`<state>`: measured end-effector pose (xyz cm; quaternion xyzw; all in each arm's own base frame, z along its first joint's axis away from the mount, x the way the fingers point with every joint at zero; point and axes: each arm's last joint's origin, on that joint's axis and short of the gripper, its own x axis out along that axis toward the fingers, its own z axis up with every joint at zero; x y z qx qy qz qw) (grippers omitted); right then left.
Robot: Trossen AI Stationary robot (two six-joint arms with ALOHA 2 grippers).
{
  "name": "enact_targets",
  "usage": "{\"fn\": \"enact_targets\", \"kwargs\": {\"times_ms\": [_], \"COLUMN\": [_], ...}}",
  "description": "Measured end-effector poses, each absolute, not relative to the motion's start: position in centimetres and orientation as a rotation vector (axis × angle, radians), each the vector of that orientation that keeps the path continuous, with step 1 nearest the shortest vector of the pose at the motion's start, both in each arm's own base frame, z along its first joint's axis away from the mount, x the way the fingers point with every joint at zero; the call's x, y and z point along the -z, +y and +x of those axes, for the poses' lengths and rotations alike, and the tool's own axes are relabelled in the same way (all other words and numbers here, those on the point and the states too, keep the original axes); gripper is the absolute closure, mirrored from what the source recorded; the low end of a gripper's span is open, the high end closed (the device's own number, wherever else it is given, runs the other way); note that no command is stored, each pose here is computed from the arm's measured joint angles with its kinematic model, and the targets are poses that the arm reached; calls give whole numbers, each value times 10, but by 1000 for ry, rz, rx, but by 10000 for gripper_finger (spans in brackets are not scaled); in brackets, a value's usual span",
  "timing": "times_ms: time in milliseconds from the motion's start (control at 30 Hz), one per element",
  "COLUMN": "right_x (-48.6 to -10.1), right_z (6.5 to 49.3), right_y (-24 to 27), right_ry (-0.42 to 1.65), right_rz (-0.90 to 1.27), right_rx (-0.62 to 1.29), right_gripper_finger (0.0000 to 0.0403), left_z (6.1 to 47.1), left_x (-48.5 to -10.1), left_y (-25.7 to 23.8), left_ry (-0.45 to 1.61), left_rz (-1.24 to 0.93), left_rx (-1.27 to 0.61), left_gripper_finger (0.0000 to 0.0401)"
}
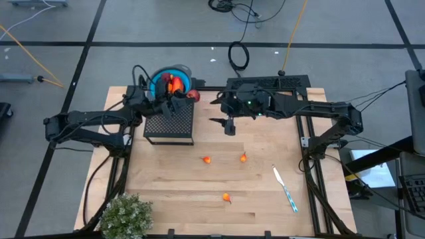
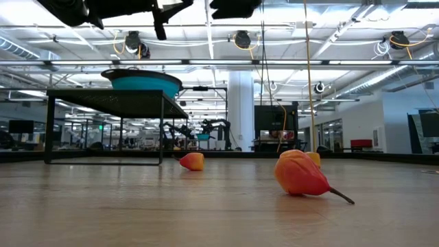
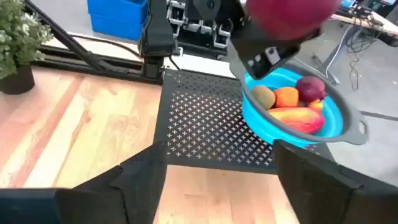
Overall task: Pick & Place Fruit
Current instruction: Put the pomegranate into the blue strainer bowl on the shelf
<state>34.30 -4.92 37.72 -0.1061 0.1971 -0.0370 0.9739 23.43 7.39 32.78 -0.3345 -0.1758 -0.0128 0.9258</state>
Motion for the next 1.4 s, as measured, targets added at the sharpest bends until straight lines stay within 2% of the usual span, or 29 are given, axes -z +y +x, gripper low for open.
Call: {"fn": "enact_targets", "kwargs": {"times_ms": [100, 200, 500, 567, 733, 1000, 1400], "right_x": [-375, -369, -367, -363, -350, -338, -315], "right_z": [339, 334, 325, 319, 304, 262, 195], "right_y": [-49, -48, -46, -46, -45, -41, -32], "right_ry": [450, 521, 555, 561, 494, 198, -134], "right_rz": [-209, -201, -219, -209, -133, -4, 62], "right_rx": [68, 56, 34, 13, -29, -111, -94], "right_gripper_finger": [149, 193, 371, 394, 395, 402, 402], "left_z": [232, 230, 226, 226, 222, 219, 218], "left_x": [-328, -328, -322, -320, -316, -309, -308], "left_y": [79, 84, 99, 102, 111, 121, 125], "left_ry": [-367, -367, -331, -311, -286, -222, -144], "left_rz": [-678, -677, -665, -666, -649, -532, -255], "left_rx": [15, -9, -87, -111, -168, -247, -341], "left_gripper_finger": [190, 190, 190, 190, 190, 190, 190]}}
